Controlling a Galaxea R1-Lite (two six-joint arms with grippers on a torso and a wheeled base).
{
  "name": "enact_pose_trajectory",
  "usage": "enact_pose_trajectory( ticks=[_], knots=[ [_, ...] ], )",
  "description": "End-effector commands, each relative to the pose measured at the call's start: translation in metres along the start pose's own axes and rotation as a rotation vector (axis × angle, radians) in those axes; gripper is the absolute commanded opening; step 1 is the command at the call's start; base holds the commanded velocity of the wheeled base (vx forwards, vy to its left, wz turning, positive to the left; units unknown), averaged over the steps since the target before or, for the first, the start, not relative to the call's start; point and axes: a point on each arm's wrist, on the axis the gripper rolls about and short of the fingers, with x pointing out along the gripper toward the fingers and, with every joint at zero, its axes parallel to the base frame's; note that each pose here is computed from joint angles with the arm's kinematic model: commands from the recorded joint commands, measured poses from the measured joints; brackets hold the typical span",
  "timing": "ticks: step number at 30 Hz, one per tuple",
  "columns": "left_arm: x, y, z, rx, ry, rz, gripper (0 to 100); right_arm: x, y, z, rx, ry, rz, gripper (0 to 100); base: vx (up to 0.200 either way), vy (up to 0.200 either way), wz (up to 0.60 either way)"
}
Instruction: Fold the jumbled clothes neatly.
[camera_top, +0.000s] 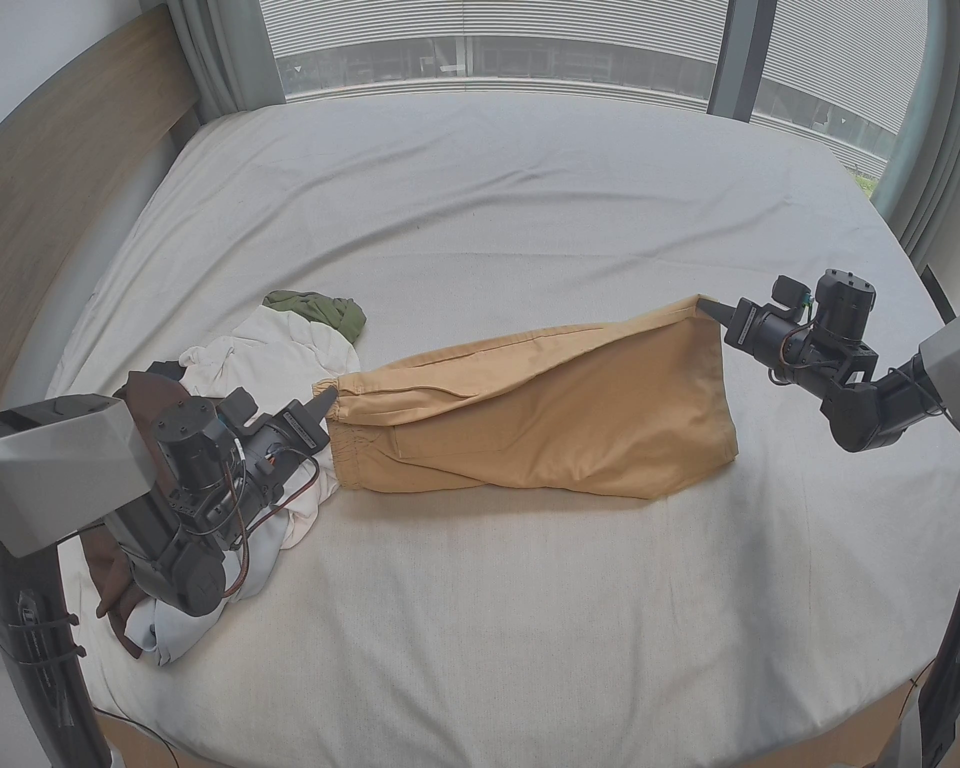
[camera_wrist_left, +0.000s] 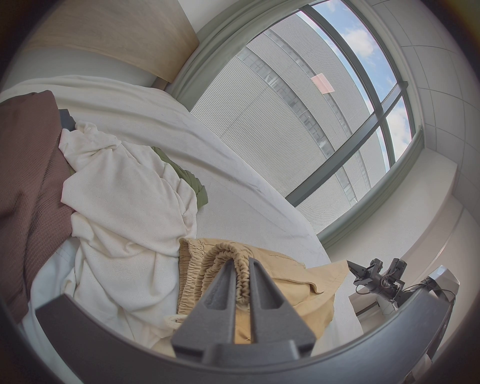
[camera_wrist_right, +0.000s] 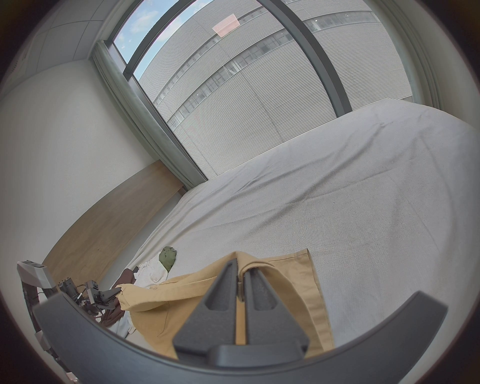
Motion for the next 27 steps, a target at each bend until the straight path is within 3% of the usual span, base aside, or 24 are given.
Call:
enact_pose_trajectory(
  ticks=[1,22,23,27],
  knots=[
    [0.003,0.003,-0.004,-0.002,0.003,0.006,0,0.010,-0.007,-0.005,0.003,0.005,-0.001,0,0.000,0.000,0.00],
    [0.005,0.008,-0.010,-0.001,0.019,0.016,0,0.023,-0.015,-0.008,-0.037,-0.001,0.001,0,0.000,0.000,0.00],
    [0.006,0.008,-0.010,-0.001,0.016,0.016,100,0.024,-0.015,-0.008,-0.037,-0.002,0.001,100,0.000,0.000,0.00],
    [0.010,0.008,-0.004,-0.004,-0.016,0.013,100,0.031,-0.016,-0.005,-0.050,-0.029,0.000,100,0.000,0.000,0.00]
  ],
)
